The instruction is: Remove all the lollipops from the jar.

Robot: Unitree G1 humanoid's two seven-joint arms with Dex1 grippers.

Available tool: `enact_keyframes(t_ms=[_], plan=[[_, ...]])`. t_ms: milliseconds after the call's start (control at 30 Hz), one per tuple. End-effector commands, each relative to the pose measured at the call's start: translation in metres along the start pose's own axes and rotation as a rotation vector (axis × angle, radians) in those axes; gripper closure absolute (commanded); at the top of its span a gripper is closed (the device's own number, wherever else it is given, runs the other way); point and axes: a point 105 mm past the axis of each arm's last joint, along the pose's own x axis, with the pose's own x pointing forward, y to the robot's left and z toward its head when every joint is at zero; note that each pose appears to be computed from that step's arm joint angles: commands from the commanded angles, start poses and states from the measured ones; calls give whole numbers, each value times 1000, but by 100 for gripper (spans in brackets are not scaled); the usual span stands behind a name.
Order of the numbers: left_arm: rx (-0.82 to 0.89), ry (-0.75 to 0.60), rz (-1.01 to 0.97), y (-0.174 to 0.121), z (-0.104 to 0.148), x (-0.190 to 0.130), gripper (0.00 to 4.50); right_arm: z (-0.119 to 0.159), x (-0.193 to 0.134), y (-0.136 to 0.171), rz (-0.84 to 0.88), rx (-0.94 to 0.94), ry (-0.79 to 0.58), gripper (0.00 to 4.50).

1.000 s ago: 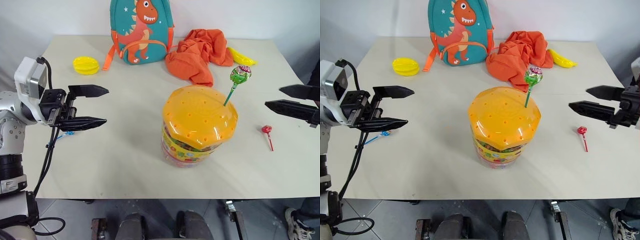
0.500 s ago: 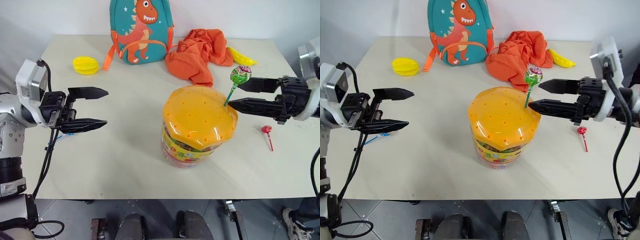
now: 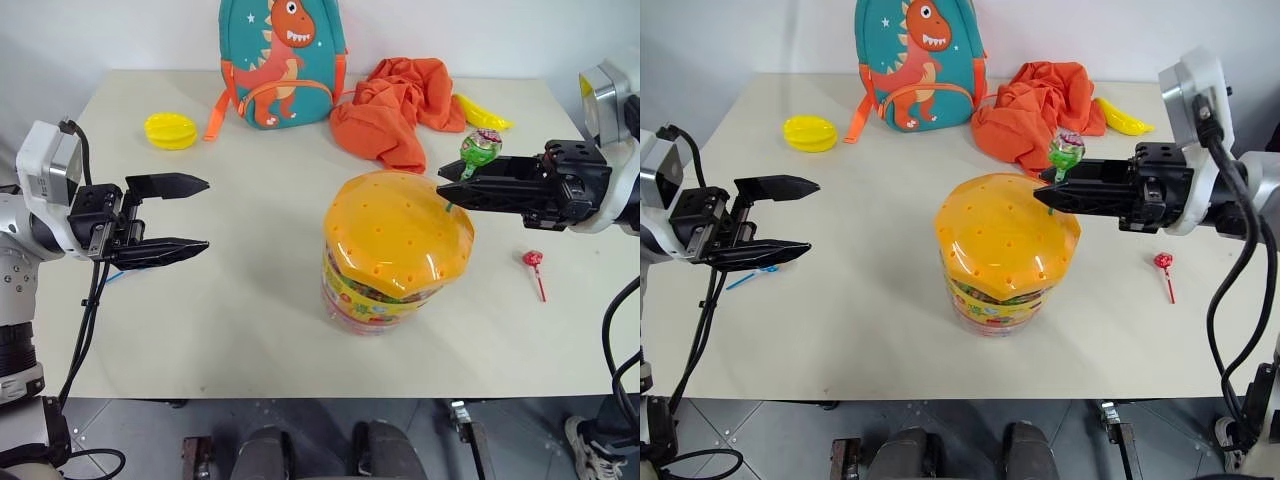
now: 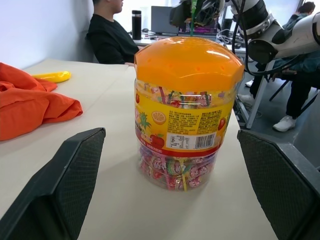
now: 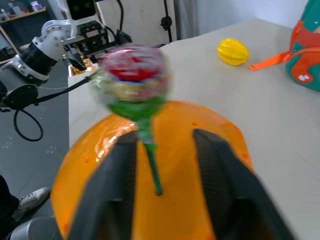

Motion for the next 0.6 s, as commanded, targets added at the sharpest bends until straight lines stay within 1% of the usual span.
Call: enact_keyframes(t_ms=[33,67,100,267,333,400,467,500,533,567,600], plan=[[39,-14,-20,-2,9,2,0,18,-4,9,-6,-74,-19,410],[38,-15,-23,-1,8,2,0,20,-5,9,-11,-82,-23,434],[37,-16,-24,-1,8,2,0,23,-5,9,-18,-91,-29,447],[34,-19,-31,-1,8,3,0,52,-18,-1,-107,-140,-124,447],[33,-18,-32,0,7,2,0,62,-31,-15,-194,-146,-156,447],[32,-16,-33,0,7,2,0,63,-44,-32,-299,-147,-156,447],[32,-14,-31,0,6,1,0,57,-58,-51,-405,-133,-123,447],[31,-13,-32,-1,5,1,0,49,-68,-67,-499,-121,-83,447],[30,-13,-32,-1,5,0,0,39,-79,-82,-581,-104,-39,447],[28,-12,-31,-1,4,0,0,23,-95,-100,-692,-73,23,447],[26,-11,-30,-2,4,-1,0,12,-106,-112,-764,-54,70,447]])
